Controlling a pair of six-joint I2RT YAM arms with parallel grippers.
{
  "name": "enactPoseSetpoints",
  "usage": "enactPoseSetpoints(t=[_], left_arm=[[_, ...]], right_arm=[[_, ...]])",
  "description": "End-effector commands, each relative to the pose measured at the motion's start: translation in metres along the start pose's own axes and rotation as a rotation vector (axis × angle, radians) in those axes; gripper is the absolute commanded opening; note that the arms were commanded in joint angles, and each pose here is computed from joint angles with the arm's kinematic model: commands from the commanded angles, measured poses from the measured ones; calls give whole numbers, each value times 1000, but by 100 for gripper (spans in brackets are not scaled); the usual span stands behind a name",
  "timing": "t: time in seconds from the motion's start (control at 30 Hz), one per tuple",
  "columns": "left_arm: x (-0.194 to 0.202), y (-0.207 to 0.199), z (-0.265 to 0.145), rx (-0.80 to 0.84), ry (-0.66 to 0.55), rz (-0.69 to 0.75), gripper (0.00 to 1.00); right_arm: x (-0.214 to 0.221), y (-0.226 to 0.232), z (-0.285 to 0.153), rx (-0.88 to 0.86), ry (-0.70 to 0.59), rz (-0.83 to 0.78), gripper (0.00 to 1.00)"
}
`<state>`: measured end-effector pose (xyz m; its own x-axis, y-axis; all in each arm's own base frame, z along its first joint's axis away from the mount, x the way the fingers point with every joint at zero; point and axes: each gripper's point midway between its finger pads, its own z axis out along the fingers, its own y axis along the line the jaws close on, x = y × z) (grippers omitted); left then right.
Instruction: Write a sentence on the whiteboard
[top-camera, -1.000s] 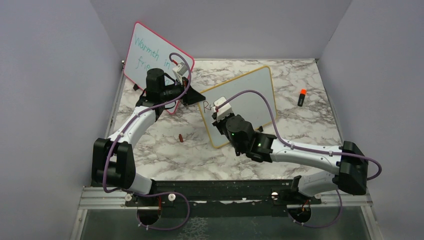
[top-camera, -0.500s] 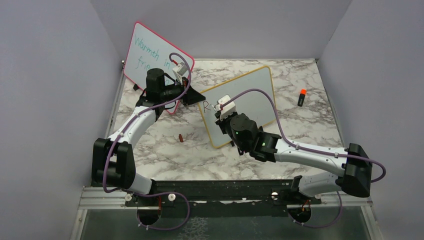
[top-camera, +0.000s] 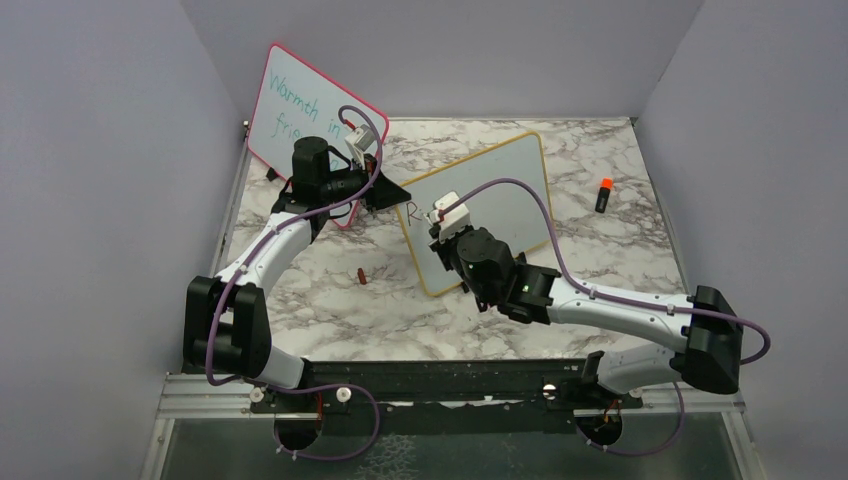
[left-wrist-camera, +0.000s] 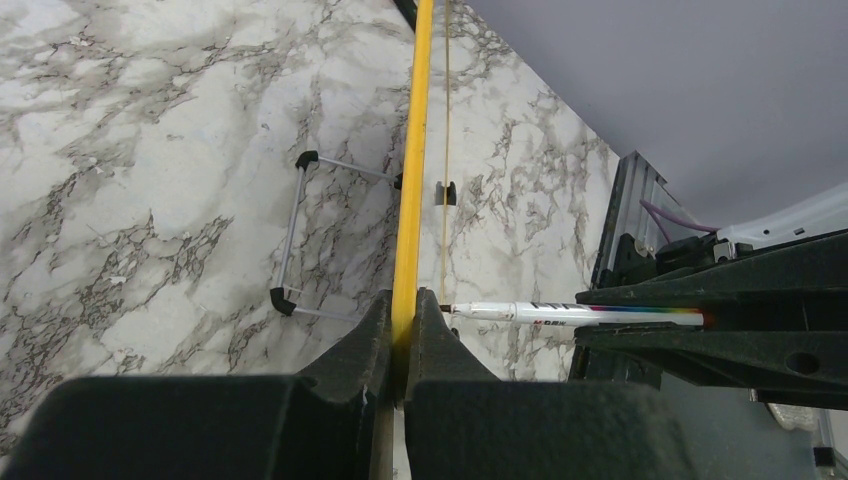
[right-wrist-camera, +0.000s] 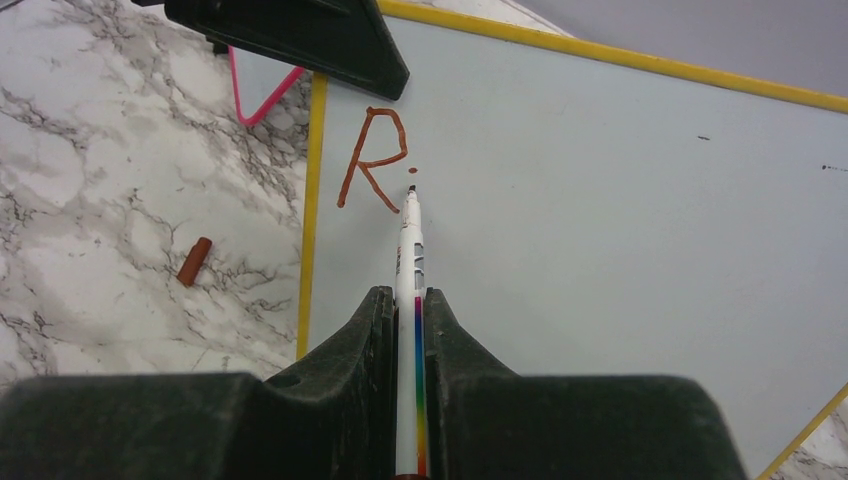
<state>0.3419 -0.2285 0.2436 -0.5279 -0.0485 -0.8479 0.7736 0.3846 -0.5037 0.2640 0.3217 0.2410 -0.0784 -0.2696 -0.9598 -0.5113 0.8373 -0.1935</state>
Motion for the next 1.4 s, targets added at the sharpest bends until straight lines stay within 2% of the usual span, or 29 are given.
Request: enactPoseSetpoints(t=[0.0,0.57,1.37], left_arm=[[20,1,3,7,51,-36,0],[20,1,4,9,52,-35,0],[19,0,3,8,49,-31,0]], right_arm=[[4,0,4,10,5,4,1],[-1,-3,8,48,-19,2,1],[19,-1,1,17,66,-1,1]])
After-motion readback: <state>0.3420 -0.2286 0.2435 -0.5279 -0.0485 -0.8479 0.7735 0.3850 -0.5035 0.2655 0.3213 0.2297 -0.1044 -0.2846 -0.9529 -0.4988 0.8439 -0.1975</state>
